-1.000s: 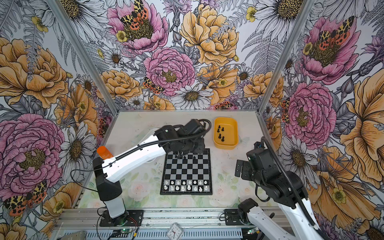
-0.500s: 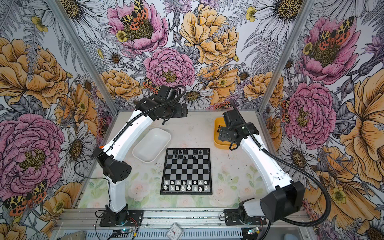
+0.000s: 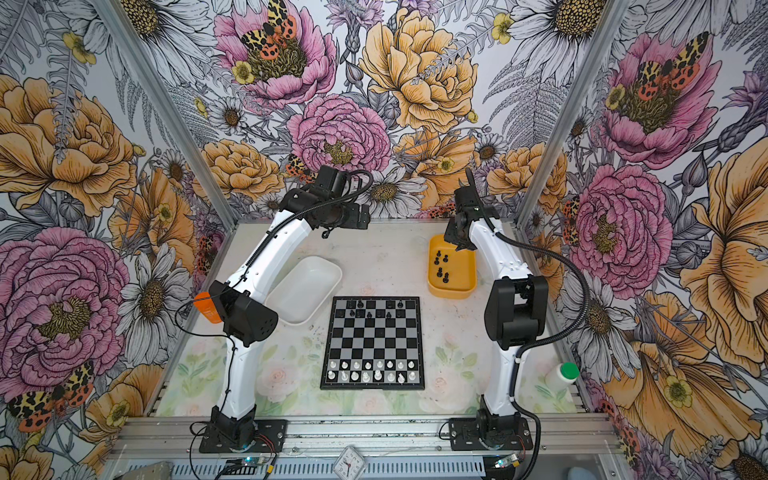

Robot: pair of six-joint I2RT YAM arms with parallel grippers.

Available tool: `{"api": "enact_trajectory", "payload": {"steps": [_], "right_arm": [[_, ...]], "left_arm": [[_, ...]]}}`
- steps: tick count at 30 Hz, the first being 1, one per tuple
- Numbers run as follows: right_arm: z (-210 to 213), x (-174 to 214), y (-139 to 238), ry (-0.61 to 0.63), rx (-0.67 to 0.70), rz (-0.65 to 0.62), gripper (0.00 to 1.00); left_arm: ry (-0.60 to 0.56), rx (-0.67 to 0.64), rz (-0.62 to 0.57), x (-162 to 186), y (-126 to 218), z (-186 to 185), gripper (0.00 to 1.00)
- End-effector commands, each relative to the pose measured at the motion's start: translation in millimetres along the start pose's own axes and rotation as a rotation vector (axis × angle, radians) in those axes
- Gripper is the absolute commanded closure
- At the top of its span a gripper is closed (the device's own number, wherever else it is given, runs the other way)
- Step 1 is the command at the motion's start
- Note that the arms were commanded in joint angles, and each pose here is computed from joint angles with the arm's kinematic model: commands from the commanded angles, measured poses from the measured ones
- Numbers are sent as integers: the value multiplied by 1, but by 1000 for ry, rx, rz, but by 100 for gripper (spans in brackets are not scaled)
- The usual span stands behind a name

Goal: Set up the chess pieces on the board
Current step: 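Raise the left gripper from the board while the right gripper moves over the yellow tray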

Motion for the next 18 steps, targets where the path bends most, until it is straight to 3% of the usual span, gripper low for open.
{"api": "enact_trajectory", "payload": {"steps": [1, 7, 18], "right_arm": [[12, -10, -12, 40, -44, 3, 49], [18, -17, -48, 73, -36, 33, 56], [10, 0, -66, 71, -15, 115, 57]], "left_arm": [[-57, 11, -29, -4, -10, -5, 1], [-49, -7, -71, -13, -15, -2, 1], [4, -4, -52, -14, -29, 14, 1]]}}
Point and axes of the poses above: each gripper's point midway between its finger pads, its own y axis back along the fingers, its own z axis along the line the jaws close on, x = y × z, the point moved 8 cm from there along y, back along the fingers, and after that the axes turned 1 degree about y, right-handed, at the moved point
